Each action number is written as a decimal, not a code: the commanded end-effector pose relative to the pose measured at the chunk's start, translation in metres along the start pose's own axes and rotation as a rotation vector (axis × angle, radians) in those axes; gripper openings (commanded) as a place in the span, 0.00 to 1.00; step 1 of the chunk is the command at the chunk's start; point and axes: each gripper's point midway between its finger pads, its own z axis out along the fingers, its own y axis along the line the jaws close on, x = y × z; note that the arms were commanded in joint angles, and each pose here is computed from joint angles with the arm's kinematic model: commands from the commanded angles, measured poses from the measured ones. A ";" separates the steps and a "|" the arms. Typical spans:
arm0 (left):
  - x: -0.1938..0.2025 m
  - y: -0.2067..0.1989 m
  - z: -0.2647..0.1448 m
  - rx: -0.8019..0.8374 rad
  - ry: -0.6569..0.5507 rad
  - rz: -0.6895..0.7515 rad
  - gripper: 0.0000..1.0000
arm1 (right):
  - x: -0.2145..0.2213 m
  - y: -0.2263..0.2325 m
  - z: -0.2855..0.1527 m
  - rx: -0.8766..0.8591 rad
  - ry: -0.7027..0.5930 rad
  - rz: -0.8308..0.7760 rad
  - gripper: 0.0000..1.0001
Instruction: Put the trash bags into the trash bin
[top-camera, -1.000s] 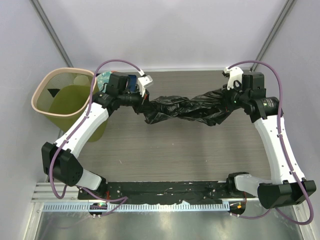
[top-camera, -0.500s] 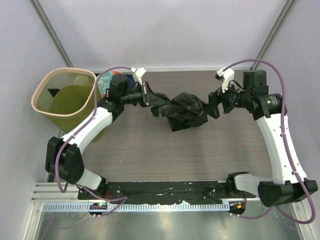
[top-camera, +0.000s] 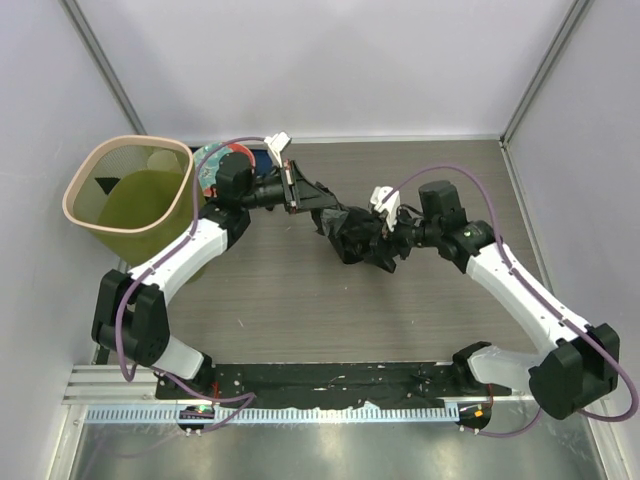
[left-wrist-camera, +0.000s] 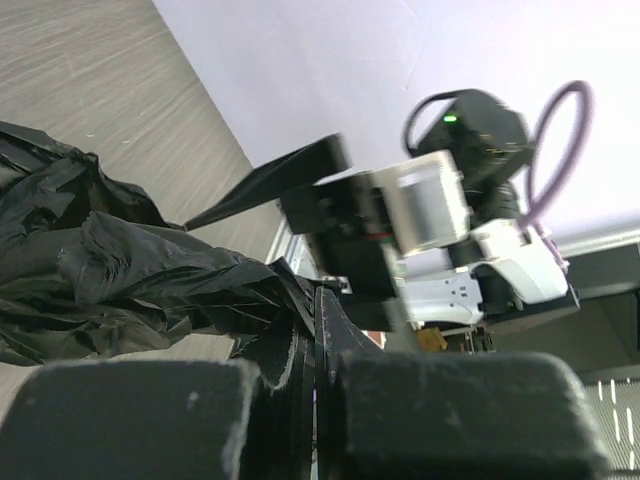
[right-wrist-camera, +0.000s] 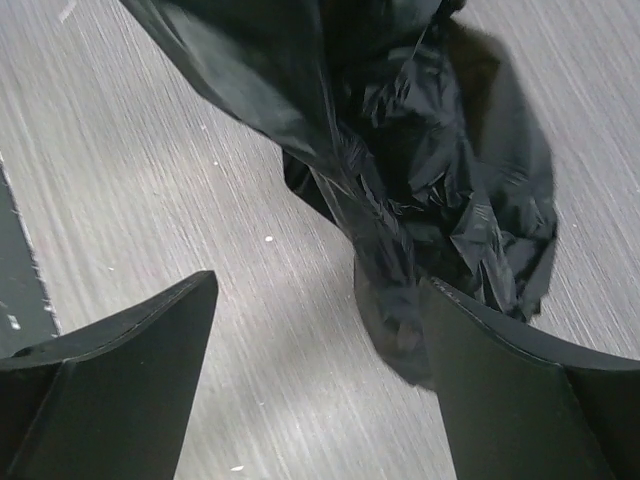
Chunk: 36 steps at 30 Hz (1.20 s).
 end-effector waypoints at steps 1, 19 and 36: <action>0.000 -0.034 -0.009 0.120 0.027 0.063 0.00 | -0.015 -0.016 0.018 0.039 -0.156 -0.191 0.80; -0.035 0.027 -0.060 -0.283 0.006 0.376 0.00 | 0.045 -0.075 -0.058 0.333 0.090 -0.326 0.01; 0.066 0.036 -0.056 -0.099 0.497 0.736 0.00 | 0.023 0.016 -0.078 -0.060 0.177 0.033 0.92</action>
